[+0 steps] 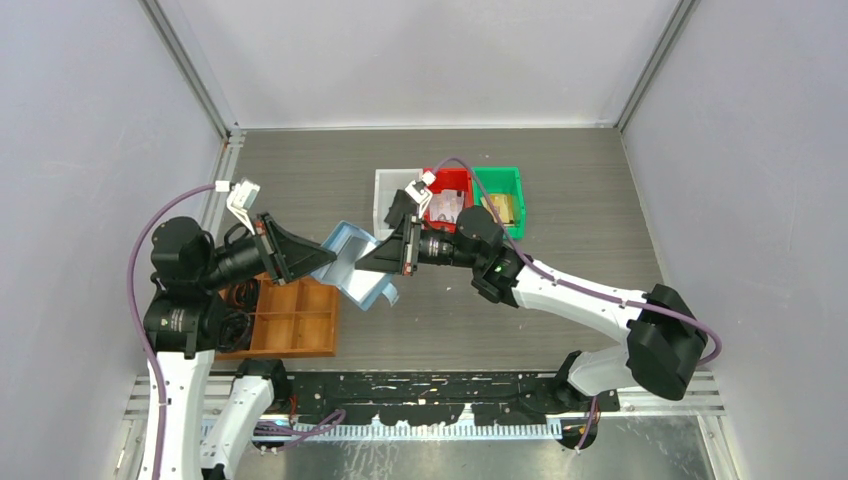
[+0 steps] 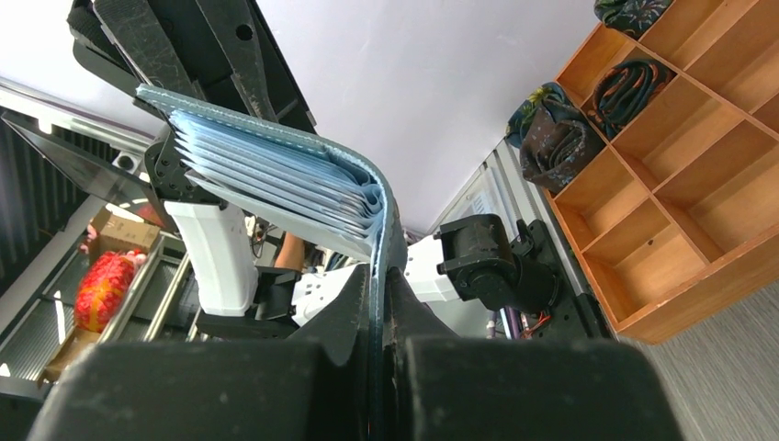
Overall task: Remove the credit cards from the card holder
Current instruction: Remove the credit card from the card holder.
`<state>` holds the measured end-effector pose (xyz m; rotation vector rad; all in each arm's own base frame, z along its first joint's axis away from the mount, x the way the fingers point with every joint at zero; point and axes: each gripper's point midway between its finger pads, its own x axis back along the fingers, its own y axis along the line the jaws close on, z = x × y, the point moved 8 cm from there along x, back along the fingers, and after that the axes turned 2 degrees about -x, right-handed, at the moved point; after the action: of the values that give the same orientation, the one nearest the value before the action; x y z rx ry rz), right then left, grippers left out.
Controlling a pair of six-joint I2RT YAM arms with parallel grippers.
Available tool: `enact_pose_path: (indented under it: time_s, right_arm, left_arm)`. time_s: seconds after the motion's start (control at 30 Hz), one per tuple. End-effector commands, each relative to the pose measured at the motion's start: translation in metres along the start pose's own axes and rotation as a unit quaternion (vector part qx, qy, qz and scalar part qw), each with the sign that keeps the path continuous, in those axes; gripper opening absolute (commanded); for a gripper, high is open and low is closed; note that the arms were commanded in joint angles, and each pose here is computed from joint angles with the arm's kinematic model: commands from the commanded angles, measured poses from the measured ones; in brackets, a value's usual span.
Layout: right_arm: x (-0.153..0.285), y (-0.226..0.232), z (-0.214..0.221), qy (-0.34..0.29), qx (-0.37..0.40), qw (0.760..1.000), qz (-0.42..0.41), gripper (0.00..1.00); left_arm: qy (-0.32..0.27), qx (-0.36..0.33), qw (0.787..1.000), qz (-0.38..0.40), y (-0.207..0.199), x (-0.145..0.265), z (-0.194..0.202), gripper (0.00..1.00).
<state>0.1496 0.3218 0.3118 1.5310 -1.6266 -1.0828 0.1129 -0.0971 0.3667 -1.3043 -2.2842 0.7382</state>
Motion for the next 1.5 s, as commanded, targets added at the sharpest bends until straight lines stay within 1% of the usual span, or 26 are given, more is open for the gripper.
enact_pose_path:
  time_s: [0.0, 0.27, 0.37, 0.53, 0.73, 0.83, 0.93, 1.07, 1.13, 1.2, 1.27, 1.33, 1.47]
  right_arm:
    - [-0.011, 0.038, -0.026, -0.058, 0.046, 0.995, -0.061, 0.01]
    - [-0.012, 0.036, -0.024, -0.062, 0.046, 0.995, -0.059, 0.02]
    - [-0.011, 0.034, -0.023, -0.061, 0.044, 0.996, -0.056, 0.02]
    - [-0.006, 0.024, -0.017, -0.067, 0.048, 0.996, -0.039, 0.02]
    - [-0.008, 0.02, -0.016, -0.064, 0.044, 0.996, -0.038, 0.04]
    - [-0.008, 0.02, -0.017, -0.068, 0.043, 0.996, -0.037, 0.04]
    - [-0.011, 0.024, -0.02, -0.07, 0.042, 0.996, -0.046, 0.04]
    - [-0.015, 0.03, -0.021, -0.068, 0.043, 0.995, -0.056, 0.04]
    - [-0.015, 0.031, -0.021, -0.069, 0.045, 0.995, -0.058, 0.03]
    - [-0.014, 0.031, -0.02, -0.067, 0.045, 0.995, -0.058, 0.03]
    - [-0.013, 0.03, -0.019, -0.067, 0.044, 0.995, -0.057, 0.03]
    - [-0.011, 0.03, -0.017, -0.067, 0.045, 0.995, -0.055, 0.03]
    - [-0.005, 0.026, -0.012, -0.064, 0.047, 0.996, -0.05, 0.03]
  left_arm:
    - [0.008, 0.004, 0.999, 0.036, -0.01, 0.002, 0.004, 0.0]
    - [0.002, 0.0, 1.0, 0.023, -0.007, 0.003, 0.007, 0.0]
    - [-0.006, -0.031, 0.999, 0.011, -0.009, 0.005, 0.003, 0.0]
    - [-0.022, -0.112, 0.993, -0.018, -0.018, 0.012, -0.009, 0.0]
    - [-0.027, -0.146, 0.988, -0.035, -0.02, 0.016, -0.011, 0.0]
    - [-0.018, -0.128, 0.992, -0.009, -0.024, 0.016, -0.008, 0.0]
    - [-0.005, -0.064, 0.998, 0.011, -0.021, 0.011, -0.003, 0.0]
    - [-0.002, -0.007, 1.0, 0.028, -0.012, 0.005, 0.005, 0.0]
    - [-0.003, 0.008, 1.0, 0.028, -0.009, 0.003, 0.008, 0.0]
    - [-0.004, 0.006, 1.0, 0.024, -0.006, 0.002, 0.008, 0.0]
    - [-0.008, -0.012, 1.0, 0.003, -0.004, 0.004, 0.007, 0.0]
    - [-0.027, -0.056, 0.998, -0.031, -0.007, 0.008, 0.001, 0.0]
    - [-0.072, -0.127, 0.98, -0.133, 0.001, 0.018, -0.014, 0.0]
